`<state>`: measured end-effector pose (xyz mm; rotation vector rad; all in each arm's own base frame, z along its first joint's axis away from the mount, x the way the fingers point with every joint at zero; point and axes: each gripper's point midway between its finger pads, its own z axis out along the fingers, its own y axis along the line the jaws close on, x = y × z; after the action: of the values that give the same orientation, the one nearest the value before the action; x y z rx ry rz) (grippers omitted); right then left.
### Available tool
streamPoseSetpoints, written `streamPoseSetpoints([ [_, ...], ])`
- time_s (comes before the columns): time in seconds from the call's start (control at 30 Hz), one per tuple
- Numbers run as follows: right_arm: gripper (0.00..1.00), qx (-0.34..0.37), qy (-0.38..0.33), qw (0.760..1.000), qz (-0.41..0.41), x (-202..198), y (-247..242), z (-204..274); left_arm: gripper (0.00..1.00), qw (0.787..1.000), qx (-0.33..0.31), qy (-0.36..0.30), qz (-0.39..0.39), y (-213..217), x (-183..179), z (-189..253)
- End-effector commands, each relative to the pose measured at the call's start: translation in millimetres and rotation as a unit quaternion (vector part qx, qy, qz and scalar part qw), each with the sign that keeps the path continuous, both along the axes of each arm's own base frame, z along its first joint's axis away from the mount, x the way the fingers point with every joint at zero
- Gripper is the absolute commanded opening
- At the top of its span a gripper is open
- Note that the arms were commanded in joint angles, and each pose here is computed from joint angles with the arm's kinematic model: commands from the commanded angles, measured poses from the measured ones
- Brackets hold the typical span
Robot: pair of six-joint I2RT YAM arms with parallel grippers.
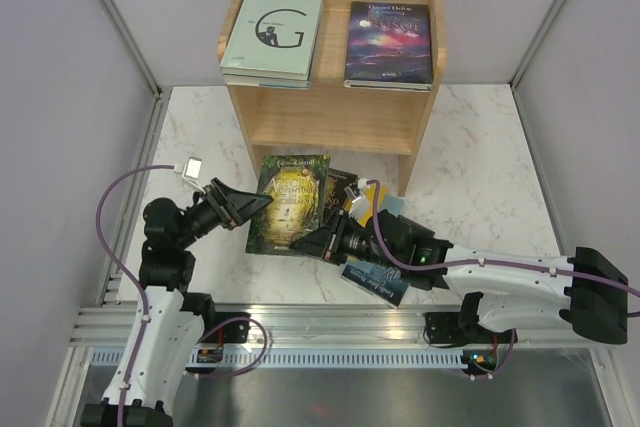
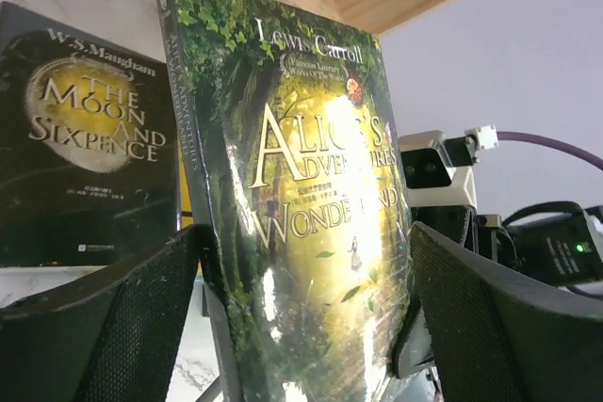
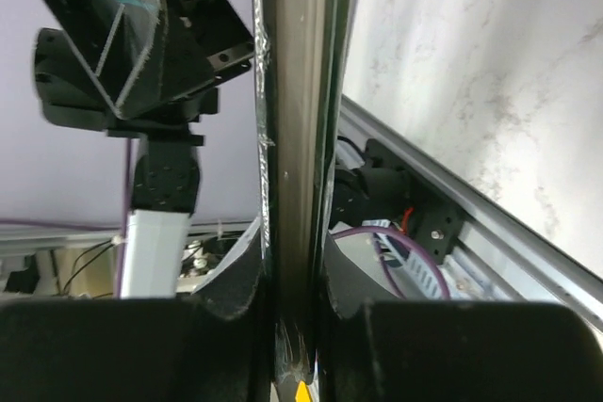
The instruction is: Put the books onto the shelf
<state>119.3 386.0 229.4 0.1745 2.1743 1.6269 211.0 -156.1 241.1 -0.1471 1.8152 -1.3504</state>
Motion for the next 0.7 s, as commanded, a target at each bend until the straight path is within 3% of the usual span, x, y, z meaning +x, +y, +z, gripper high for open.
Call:
streamPoseSetpoints([
  [0.0, 0.0, 0.155, -0.05, 0.986, 0.047, -18.7, 5.0, 82.9, 0.91, 0.996, -0.042, -0.037, -0.074, -14.2, -23.3, 23.5],
  [0.2, 0.0, 0.213, -0.072, 0.97, 0.09, -34.3, 6.7, 106.1, 0.83, 0.995, -0.058, -0.022, -0.083, -15.9, -28.7, 12.6],
  [0.3, 0.0, 0.22, -0.075, 0.968, 0.099, -37.5, 6.6, 107.9, 0.63, 0.994, -0.064, -0.022, -0.083, -16.1, -29.4, 14.3],
  [0.33, 0.0, 0.214, -0.073, 0.969, 0.098, -37.8, 6.0, 102.4, 0.5, 0.994, -0.069, -0.025, -0.083, -16.2, -29.7, 17.5],
  [0.4, 0.0, 0.212, -0.073, 0.97, 0.09, -36.1, 2.3, 99.5, 0.35, 0.994, -0.071, -0.029, -0.083, -16.1, -30.2, 21.2],
  [0.43, 0.0, 0.204, -0.071, 0.973, 0.087, -35.7, 0.3, 92.3, 0.14, 0.994, -0.071, -0.03, -0.083, -16.1, -30.3, 22.5],
  [0.47, 0.0, 0.195, -0.07, 0.975, 0.082, -34.5, -1.0, 87.4, 0.03, 0.993, -0.072, -0.029, -0.083, -16.1, -30.4, 24.0],
  [0.5, 0.0, 0.194, -0.072, 0.976, 0.072, -32.3, -5.5, 88.3, 0.02, 0.993, -0.073, -0.029, -0.083, -16.1, -30.3, 25.0],
  [0.57, 0.34, 0.167, -0.066, 0.982, 0.057, -28.6, -10.2, 72.9, 0.02, 0.993, -0.076, -0.027, -0.08, -15.8, -30.4, 25.7],
  [0.63, 0.8, 0.163, -0.064, 0.984, 0.039, -24.7, -17.8, 70.4, 0.02, 0.994, -0.082, -0.031, -0.068, -14.0, -29.2, 29.4],
  [0.67, 0.85, 0.158, -0.062, 0.985, 0.035, -24.4, -19.8, 67.6, 0.02, 0.994, -0.09, -0.026, -0.057, -12.2, -26.5, 30.6],
])
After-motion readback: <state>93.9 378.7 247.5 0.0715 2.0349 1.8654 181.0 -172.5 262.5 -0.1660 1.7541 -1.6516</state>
